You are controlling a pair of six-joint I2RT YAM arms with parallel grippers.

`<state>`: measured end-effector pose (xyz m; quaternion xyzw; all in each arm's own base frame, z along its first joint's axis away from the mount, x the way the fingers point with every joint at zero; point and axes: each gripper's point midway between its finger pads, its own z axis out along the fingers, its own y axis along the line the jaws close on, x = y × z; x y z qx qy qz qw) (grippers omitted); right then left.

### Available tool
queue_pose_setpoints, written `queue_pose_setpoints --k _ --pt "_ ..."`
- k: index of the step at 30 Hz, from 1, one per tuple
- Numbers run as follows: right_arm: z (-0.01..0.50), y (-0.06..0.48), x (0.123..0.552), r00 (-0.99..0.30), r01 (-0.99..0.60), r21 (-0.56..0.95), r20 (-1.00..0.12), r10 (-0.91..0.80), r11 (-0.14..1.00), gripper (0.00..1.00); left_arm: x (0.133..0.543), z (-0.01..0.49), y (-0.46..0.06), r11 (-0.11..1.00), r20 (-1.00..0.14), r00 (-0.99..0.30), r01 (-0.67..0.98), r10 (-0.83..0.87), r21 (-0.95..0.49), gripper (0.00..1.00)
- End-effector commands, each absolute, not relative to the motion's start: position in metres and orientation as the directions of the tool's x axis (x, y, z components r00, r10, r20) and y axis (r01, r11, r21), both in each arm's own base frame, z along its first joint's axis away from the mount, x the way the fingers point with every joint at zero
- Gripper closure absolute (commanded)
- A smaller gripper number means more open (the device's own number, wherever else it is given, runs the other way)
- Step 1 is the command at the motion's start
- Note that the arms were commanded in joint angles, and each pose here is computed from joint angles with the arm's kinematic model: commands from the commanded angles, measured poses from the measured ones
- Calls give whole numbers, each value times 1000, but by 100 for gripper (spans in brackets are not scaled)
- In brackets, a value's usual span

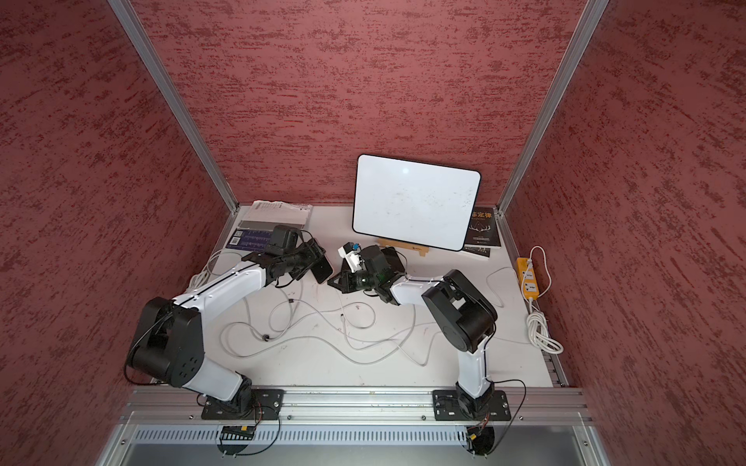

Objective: Plug the charging cable into the phone
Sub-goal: Insert the charging cable into the phone.

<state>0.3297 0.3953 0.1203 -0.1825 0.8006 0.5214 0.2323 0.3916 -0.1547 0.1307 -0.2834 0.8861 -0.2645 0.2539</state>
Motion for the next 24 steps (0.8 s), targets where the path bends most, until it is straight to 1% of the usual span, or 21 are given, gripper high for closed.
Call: queue_pose_setpoints --k 1,12,18,19,20,24 --pt "159 395 372 -741 -596 701 -668 67 392 100 373 117 -167 726 -238 -776 -369 -584 -580 100" --pt "156 397 385 -738 -596 697 -671 70 397 100 374 112 -171 739 -231 -787 -373 -572 -560 100" --pt "161 398 386 -740 -598 700 -669 66 390 100 374 112 -168 742 -236 -783 -380 -576 -552 100" --pt "161 397 385 -743 -596 702 -666 65 389 97 374 111 -166 744 -237 -781 -385 -578 -547 100" --pt "162 396 382 -744 -596 704 -665 63 386 91 374 111 -165 745 -239 -779 -388 -580 -542 100" --pt "164 390 373 -763 -579 720 -644 56 383 62 372 112 -158 751 -249 -771 -401 -586 -525 100"
